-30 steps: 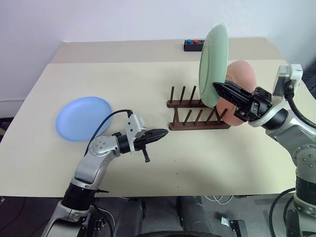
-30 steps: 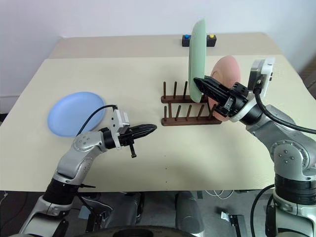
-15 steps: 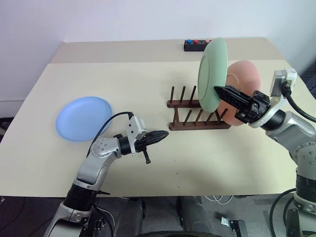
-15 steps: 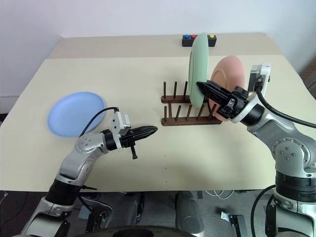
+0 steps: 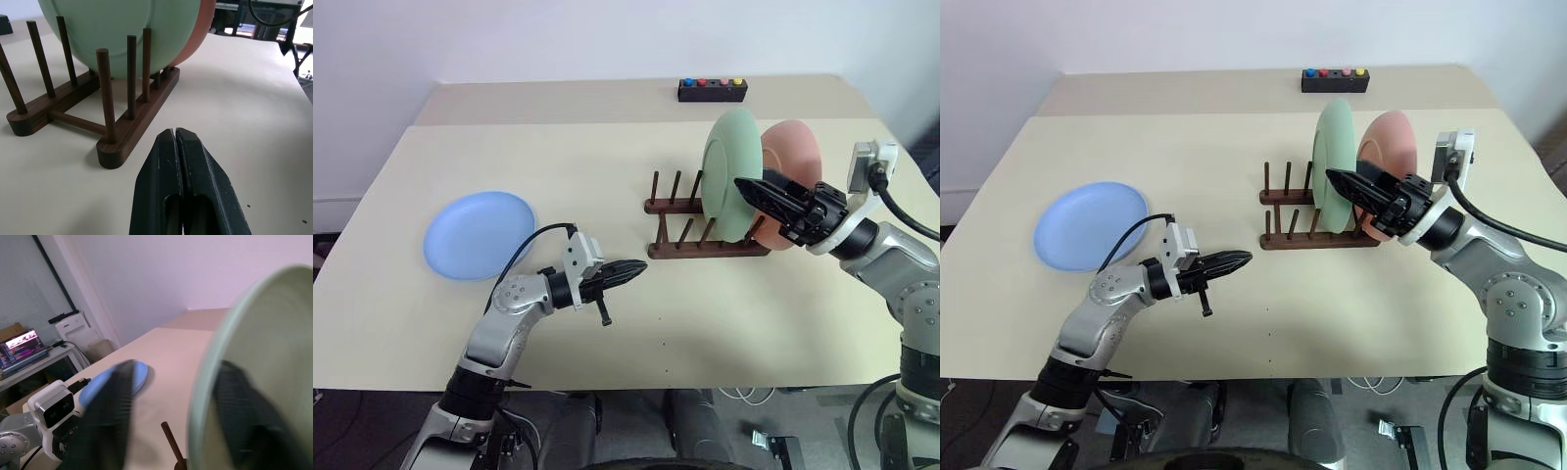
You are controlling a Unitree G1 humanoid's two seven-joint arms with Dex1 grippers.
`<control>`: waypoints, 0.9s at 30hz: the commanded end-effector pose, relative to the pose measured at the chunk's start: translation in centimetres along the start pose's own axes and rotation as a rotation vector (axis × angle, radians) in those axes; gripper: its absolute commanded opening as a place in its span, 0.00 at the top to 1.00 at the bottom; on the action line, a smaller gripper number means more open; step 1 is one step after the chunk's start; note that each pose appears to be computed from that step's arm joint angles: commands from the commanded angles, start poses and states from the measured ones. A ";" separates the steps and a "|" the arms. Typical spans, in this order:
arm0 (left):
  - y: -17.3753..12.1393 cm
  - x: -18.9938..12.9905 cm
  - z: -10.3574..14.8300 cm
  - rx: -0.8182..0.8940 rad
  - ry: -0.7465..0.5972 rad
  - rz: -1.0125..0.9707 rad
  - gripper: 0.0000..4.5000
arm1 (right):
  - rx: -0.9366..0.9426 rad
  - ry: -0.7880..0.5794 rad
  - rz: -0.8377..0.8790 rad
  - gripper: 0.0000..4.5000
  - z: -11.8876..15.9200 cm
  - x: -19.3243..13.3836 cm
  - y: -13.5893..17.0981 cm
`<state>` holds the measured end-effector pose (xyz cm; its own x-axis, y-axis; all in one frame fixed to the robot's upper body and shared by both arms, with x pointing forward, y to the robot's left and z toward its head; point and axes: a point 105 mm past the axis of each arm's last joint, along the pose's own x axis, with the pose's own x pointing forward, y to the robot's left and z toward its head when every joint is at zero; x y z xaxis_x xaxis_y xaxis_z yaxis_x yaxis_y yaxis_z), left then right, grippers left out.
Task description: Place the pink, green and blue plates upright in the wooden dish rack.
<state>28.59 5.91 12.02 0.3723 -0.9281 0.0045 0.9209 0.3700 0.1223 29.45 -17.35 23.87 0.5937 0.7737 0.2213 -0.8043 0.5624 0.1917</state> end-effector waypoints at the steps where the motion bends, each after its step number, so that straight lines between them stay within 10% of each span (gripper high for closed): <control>1: -0.3 0.4 1.0 0.032 -0.023 -0.013 1.00 | -0.073 -0.044 -0.012 0.03 1.5 -0.1 0.1; 27: 0.1 0.5 1.3 0.035 -0.023 -0.009 1.00 | -0.530 0.000 -0.044 0.01 5.3 0.9 1.9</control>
<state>28.90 5.71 12.39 0.3731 -0.9278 0.0025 0.9206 0.3705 0.1238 29.47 -17.53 27.51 0.6508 0.7362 0.1857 -0.7105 0.6768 -0.1930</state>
